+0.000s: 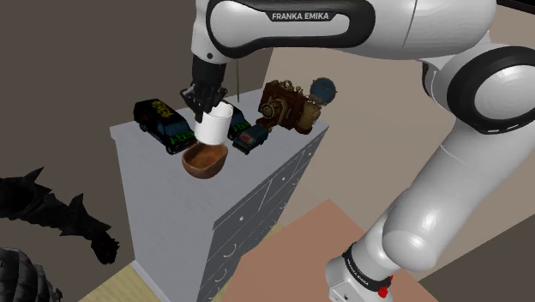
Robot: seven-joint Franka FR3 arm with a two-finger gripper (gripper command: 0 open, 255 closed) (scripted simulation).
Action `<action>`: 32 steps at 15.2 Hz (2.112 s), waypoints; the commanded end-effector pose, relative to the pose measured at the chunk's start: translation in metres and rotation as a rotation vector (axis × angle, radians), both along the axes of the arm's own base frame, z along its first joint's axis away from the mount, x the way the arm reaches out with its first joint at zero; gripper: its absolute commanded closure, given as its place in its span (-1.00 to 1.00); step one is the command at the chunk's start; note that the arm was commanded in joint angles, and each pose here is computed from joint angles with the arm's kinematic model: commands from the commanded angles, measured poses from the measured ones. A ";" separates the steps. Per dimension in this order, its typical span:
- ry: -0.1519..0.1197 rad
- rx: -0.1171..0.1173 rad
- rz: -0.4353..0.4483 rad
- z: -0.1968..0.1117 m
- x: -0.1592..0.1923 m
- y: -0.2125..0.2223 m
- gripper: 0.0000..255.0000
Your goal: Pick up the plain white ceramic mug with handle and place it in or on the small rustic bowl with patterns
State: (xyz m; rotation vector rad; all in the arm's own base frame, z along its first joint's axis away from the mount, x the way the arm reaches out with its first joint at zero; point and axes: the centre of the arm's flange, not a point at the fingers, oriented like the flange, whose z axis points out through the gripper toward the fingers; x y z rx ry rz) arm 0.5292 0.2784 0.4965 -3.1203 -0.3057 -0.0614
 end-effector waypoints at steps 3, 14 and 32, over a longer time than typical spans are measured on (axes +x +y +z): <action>-0.001 0.000 0.000 -0.021 0.000 0.000 1.00; -0.001 0.000 0.000 -0.054 0.000 0.000 1.00; -0.001 0.000 0.000 -0.004 -0.002 -0.001 -1.00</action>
